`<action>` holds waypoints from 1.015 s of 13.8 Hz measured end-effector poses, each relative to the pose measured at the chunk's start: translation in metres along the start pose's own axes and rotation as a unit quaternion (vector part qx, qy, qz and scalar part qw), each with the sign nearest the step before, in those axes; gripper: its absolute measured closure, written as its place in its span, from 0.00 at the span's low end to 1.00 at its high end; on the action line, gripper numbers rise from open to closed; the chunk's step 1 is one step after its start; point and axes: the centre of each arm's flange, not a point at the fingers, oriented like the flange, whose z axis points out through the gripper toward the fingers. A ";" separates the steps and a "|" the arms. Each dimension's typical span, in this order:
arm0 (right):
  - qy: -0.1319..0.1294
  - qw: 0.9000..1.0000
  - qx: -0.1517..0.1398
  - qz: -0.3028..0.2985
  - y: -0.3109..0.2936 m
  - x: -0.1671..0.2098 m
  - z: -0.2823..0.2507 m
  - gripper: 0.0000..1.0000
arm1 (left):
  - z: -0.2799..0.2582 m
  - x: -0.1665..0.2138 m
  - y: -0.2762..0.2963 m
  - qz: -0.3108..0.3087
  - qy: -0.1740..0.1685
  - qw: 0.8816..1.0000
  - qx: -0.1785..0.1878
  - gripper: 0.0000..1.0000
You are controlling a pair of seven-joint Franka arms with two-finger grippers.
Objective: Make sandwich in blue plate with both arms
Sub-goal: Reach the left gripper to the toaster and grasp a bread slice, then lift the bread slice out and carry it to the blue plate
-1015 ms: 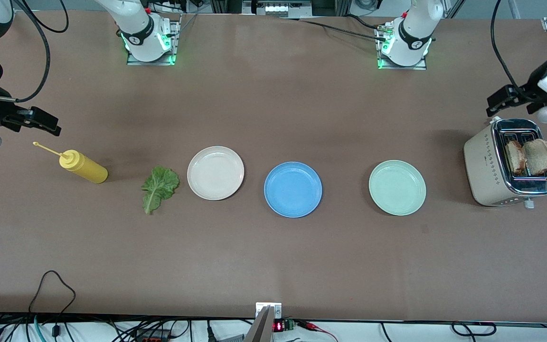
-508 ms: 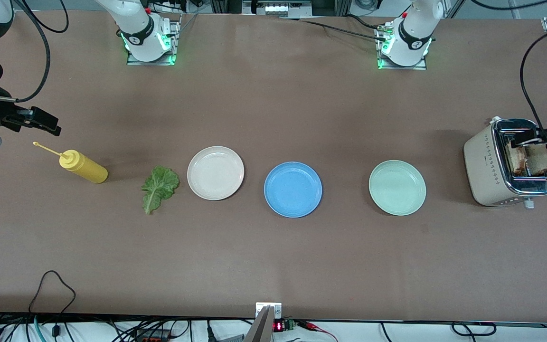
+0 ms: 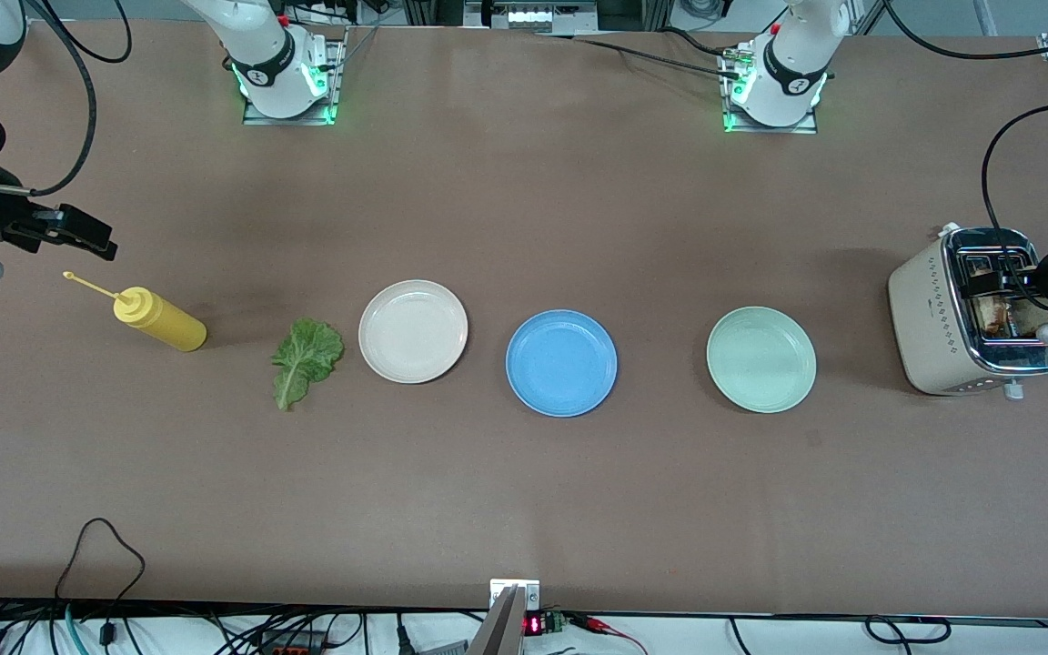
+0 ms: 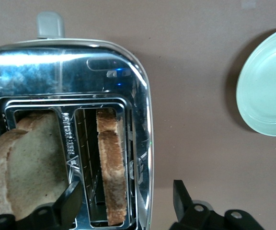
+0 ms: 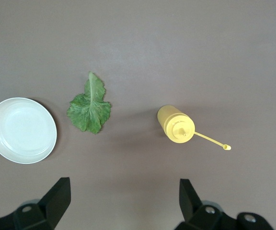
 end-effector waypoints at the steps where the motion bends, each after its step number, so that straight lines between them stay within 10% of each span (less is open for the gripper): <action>1: 0.000 1.000 0.000 0.000 0.000 0.000 0.000 0.00 | 0.004 -0.001 -0.006 -0.005 -0.003 1.000 -0.002 0.21; 7: 0.000 1.000 0.000 0.000 0.000 0.000 0.000 0.00 | 0.019 0.000 -0.018 -0.012 -0.014 1.000 -0.009 0.86; 14: 0.000 1.000 0.000 -0.001 -0.001 0.000 0.000 0.00 | -0.137 -0.018 0.023 0.036 -0.015 0.999 -0.006 0.91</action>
